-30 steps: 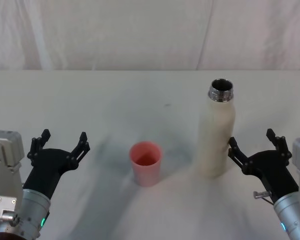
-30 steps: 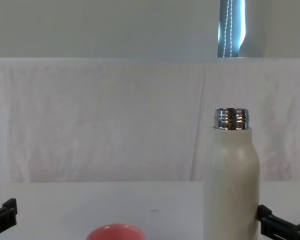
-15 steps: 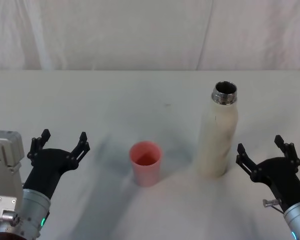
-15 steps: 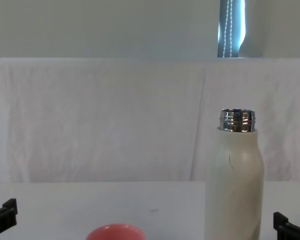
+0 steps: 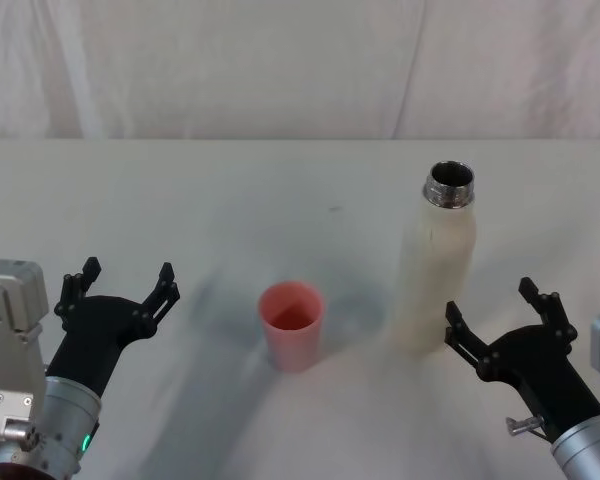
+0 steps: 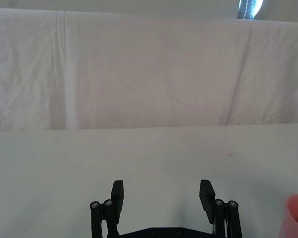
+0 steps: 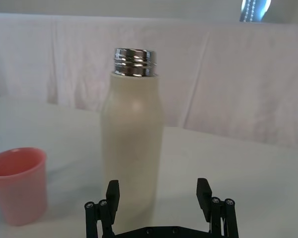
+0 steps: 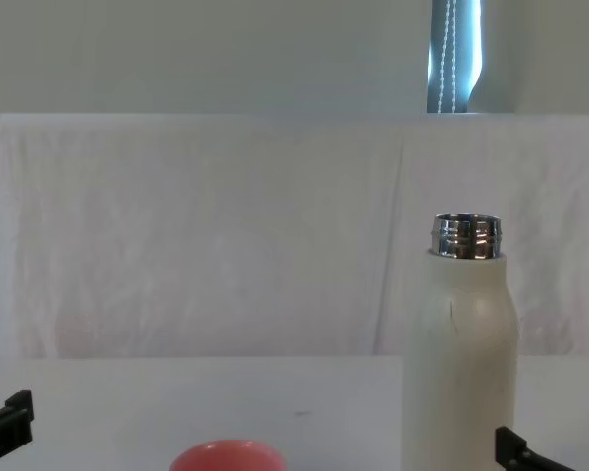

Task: Grasp the thermos with one hand and pour water into the cup lid.

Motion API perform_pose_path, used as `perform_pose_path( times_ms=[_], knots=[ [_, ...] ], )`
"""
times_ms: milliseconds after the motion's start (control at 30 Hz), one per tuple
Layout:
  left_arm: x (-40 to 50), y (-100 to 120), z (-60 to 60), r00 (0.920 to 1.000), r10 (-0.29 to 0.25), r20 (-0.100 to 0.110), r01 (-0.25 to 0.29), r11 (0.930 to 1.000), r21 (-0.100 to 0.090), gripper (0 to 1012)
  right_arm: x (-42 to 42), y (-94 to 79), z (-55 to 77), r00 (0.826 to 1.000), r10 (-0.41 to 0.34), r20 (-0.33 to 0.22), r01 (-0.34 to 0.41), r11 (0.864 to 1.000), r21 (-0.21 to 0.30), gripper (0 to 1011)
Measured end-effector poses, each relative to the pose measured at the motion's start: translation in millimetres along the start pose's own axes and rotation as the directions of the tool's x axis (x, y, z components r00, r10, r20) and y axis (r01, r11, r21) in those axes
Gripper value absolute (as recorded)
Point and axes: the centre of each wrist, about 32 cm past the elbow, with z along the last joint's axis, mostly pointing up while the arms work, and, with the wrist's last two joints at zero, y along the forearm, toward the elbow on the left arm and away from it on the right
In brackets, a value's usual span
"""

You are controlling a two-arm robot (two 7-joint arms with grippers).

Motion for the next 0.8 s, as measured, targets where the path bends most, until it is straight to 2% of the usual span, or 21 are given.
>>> perform_pose_path(
  times_ms=[200, 533, 800],
  knots=[
    [0.0, 0.0, 0.0, 1.0, 0.0, 0.0, 0.0, 1.0, 0.0, 1001, -3.5, 0.7, 1.1, 1.0, 0.02, -0.01, -0.02, 1.0, 0.012, 1000],
    [0.0, 0.0, 0.0, 1.0, 0.0, 0.0, 0.0, 1.0, 0.0, 1001, -8.3, 8.0, -0.8, 0.997, 0.018, -0.07, -0.016, 0.999, 0.032, 1000],
    [0.0, 0.0, 0.0, 1.0, 0.0, 0.0, 0.0, 1.0, 0.0, 1001, -11.1, 14.5, -0.6, 0.997, 0.035, -0.074, -0.032, 0.999, 0.041, 1000]
  ],
)
